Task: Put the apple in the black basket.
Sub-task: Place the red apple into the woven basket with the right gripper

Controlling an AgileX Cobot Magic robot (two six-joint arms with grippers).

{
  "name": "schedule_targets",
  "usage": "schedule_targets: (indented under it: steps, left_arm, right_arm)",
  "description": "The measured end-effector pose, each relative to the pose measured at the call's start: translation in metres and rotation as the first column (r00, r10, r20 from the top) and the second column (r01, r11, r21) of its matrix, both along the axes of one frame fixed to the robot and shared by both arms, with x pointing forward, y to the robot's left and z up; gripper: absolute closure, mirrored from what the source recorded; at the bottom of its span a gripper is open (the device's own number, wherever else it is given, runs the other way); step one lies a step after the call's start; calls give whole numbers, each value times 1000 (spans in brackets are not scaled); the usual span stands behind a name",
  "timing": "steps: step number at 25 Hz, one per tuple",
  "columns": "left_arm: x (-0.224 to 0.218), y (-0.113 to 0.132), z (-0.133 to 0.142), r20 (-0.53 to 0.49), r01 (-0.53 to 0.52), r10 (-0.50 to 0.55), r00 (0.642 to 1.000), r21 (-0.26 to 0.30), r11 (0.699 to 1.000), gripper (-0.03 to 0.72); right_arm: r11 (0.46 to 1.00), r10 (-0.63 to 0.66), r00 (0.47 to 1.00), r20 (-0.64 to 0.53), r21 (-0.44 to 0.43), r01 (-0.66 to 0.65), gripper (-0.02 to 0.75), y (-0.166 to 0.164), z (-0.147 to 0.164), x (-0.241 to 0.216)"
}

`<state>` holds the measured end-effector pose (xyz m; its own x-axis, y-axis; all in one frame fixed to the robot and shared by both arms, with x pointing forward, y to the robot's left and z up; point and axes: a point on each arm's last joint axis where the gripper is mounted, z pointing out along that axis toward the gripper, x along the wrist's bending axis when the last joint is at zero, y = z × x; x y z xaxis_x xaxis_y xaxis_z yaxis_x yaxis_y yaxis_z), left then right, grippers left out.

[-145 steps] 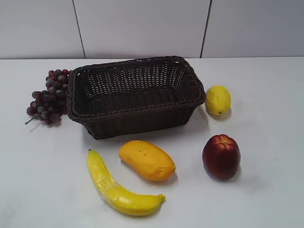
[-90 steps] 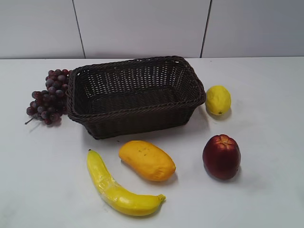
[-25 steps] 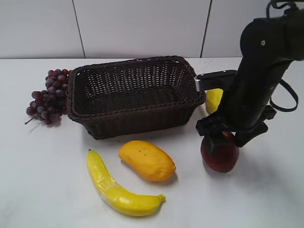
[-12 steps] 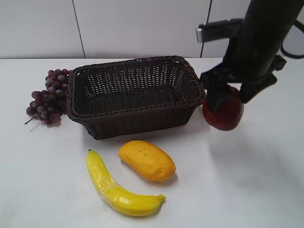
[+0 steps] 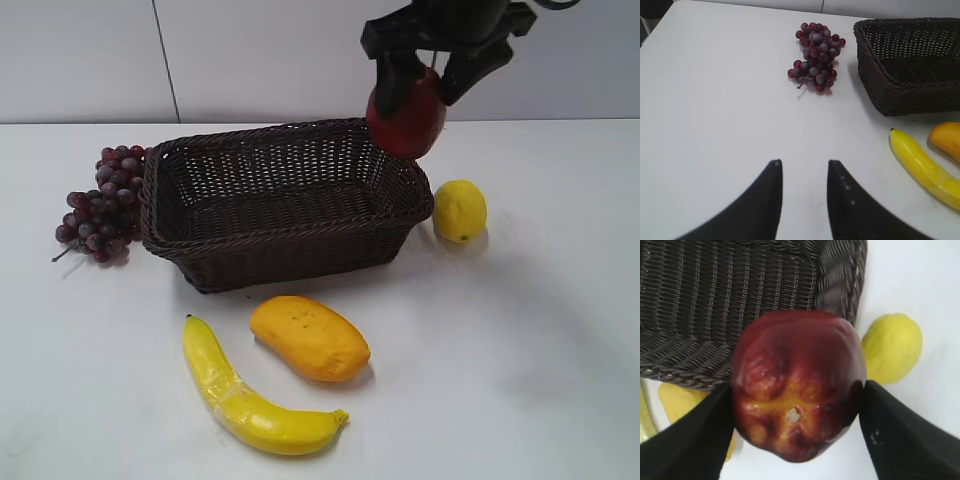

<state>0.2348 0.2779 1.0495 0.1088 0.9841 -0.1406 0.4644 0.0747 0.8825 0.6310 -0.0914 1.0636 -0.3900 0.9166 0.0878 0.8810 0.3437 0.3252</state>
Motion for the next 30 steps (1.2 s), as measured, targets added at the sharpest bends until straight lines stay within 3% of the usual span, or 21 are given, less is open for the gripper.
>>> schedule_targets:
  steps: [15,30]
  left_arm:
    - [0,0,0,0,0,0,1000,0,1000,453]
    - [0,0,0,0,0,0,1000,0,1000,453]
  right_arm:
    - [995,103,995,-21,6,-102,183,74,-74,36]
    - [990,125,988,-88,-59,-131,185,88,-127,38]
